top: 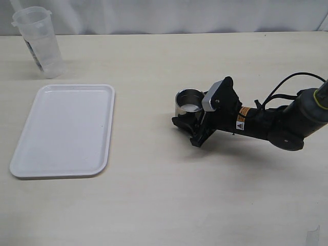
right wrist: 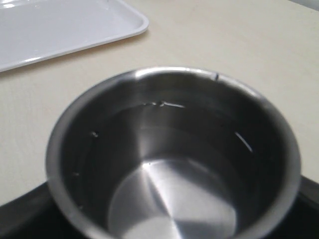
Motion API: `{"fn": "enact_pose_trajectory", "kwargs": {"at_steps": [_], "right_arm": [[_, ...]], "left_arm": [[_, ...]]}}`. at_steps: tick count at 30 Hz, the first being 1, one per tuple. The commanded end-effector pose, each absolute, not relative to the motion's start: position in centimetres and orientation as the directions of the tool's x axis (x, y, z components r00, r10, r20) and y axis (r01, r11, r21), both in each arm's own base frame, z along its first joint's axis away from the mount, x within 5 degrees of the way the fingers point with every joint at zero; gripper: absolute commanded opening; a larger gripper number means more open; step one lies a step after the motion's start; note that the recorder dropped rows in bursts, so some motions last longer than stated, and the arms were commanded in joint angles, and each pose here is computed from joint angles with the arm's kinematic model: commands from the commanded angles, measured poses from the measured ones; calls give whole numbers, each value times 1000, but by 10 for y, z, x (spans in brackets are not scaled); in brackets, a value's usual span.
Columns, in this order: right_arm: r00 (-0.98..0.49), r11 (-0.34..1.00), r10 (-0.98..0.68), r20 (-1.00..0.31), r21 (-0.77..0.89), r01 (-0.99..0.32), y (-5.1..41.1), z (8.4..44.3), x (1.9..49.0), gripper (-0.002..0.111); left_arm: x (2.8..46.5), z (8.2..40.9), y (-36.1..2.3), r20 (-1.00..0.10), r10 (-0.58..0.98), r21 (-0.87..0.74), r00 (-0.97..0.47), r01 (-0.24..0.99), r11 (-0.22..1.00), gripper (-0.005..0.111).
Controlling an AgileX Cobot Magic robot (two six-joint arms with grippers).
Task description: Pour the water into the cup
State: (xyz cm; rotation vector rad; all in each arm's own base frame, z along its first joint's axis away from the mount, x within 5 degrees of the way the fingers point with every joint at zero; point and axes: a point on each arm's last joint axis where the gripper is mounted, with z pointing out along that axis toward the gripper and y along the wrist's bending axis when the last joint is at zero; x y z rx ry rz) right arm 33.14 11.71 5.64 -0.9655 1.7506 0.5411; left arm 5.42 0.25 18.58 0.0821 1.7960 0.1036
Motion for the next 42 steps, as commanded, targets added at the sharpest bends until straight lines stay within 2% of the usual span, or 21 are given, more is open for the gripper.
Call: {"fn": "enact_pose_trajectory", "kwargs": {"at_steps": [1, 42], "right_arm": [[-125, 578, -318, -940, -88, -812, 119, 63, 333, 4], [-125, 578, -318, -940, -88, -812, 119, 63, 333, 4]], "left_arm": [[54, 185, 2, -969, 105, 106, -223, 6, 994, 0], [54, 185, 2, -968, 114, 115, -223, 8, 993, 0]]}}
